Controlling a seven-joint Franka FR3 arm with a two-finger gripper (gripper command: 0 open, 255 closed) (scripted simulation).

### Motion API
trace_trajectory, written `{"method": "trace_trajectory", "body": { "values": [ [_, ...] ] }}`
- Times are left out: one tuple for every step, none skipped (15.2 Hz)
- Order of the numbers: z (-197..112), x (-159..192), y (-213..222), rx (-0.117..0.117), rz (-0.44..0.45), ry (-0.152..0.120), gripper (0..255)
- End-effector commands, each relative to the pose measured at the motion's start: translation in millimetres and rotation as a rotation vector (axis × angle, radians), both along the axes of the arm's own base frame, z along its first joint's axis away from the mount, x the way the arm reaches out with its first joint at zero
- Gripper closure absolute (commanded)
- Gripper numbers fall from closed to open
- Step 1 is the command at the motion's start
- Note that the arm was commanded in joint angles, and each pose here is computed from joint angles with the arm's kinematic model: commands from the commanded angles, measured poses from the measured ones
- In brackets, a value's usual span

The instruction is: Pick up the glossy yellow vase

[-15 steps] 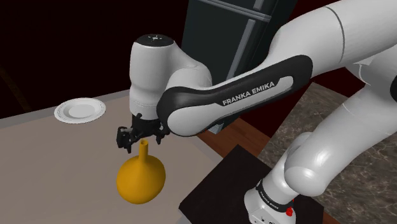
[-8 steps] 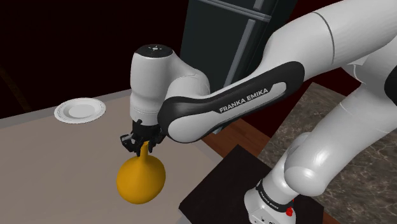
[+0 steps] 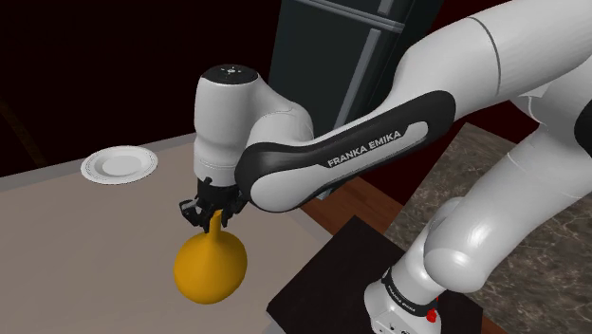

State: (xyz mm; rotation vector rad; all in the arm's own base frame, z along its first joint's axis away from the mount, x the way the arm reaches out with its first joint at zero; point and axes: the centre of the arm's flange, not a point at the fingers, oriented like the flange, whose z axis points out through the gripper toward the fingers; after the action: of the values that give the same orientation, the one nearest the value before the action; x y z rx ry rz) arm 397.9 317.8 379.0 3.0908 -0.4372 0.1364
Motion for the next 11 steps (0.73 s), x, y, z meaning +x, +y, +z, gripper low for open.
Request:
{"method": "trace_trajectory", "body": {
  "values": [
    [8.2, 0.4, 0.3, 0.000, 0.000, 0.000, 255],
    [13.5, 0.4, 0.3, 0.000, 0.000, 0.000, 255],
    [18.7, 0.4, 0.3, 0.000, 0.000, 0.000, 255],
    [24.0, 0.4, 0.3, 0.000, 0.000, 0.000, 255],
    [29.3, 0.4, 0.3, 0.000, 0.000, 0.000, 255],
    [34.6, 0.4, 0.3, 0.000, 0.000, 0.000, 255],
    [39.9, 0.4, 0.3, 0.000, 0.000, 0.000, 255],
    [45.1, 0.4, 0.3, 0.000, 0.000, 0.000, 255],
    [50.4, 0.4, 0.3, 0.000, 0.000, 0.000, 255],
    [55.7, 0.4, 0.3, 0.000, 0.000, 0.000, 255],
    [61.0, 0.4, 0.3, 0.000, 0.000, 0.000, 255]
  ]
}}
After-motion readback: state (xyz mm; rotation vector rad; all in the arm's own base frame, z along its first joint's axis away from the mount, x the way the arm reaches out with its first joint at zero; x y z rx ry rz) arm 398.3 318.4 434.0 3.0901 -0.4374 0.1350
